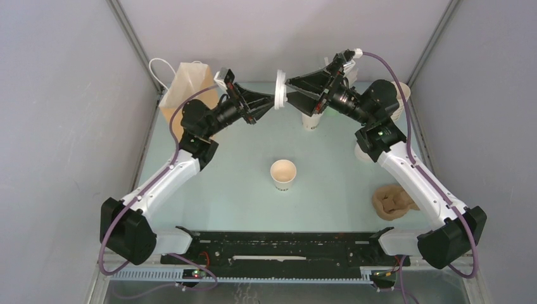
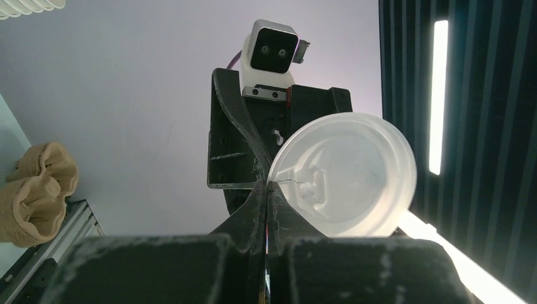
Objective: Pack the takeout coffee
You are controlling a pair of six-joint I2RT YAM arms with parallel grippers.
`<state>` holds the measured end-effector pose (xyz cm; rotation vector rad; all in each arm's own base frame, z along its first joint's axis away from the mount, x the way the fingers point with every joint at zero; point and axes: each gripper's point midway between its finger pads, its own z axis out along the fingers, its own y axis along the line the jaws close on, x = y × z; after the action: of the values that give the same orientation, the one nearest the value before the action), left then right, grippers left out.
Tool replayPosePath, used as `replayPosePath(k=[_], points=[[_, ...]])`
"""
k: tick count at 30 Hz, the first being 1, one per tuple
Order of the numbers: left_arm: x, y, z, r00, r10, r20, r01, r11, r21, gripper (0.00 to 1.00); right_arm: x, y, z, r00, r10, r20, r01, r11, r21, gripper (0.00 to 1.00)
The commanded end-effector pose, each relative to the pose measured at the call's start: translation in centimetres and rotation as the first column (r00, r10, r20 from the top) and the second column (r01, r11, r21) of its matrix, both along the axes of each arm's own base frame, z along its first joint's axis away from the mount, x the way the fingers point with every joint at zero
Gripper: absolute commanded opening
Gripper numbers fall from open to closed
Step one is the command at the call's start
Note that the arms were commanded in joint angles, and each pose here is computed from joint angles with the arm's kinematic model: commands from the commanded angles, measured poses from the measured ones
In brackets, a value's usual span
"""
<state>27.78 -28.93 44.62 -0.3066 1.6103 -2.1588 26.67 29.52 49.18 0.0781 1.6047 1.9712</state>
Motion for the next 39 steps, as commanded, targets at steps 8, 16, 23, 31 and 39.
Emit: replayPosePath(k=[8,16,23,31,39], points=[[-1.7,0.5,0.8,0.998,-0.004,0.068,0.003,1.000,0.023,0.00,-0.4,-0.2,0.5,0.999,-0.026,0.036,0.027,0.999,-0.022,0.96],[-1.8,0.6,0.6,0.998,0.004,0.063,-0.007,0.999,0.042,0.03,-0.6,-0.4,0.9,0.998,-0.022,0.053,0.023,1.000,-0.013,0.88],[-0.9,3.5,-6.3,0.990,0.144,-0.001,-0.133,0.918,0.374,0.85,-0.5,-2.0,-2.4,0.991,-0.067,0.118,0.089,0.977,-0.193,0.85],[-3.2,11.8,-17.2,0.927,0.371,-0.066,-0.182,0.593,0.784,0.98,-1.1,-5.2,-15.9,0.958,-0.033,0.286,0.249,0.594,-0.765,0.83],[-4.8,14.3,-18.8,0.928,0.373,0.011,-0.188,0.444,0.876,1.00,-1.5,-2.9,-23.4,0.962,0.167,0.218,0.211,0.062,-0.976,0.84]])
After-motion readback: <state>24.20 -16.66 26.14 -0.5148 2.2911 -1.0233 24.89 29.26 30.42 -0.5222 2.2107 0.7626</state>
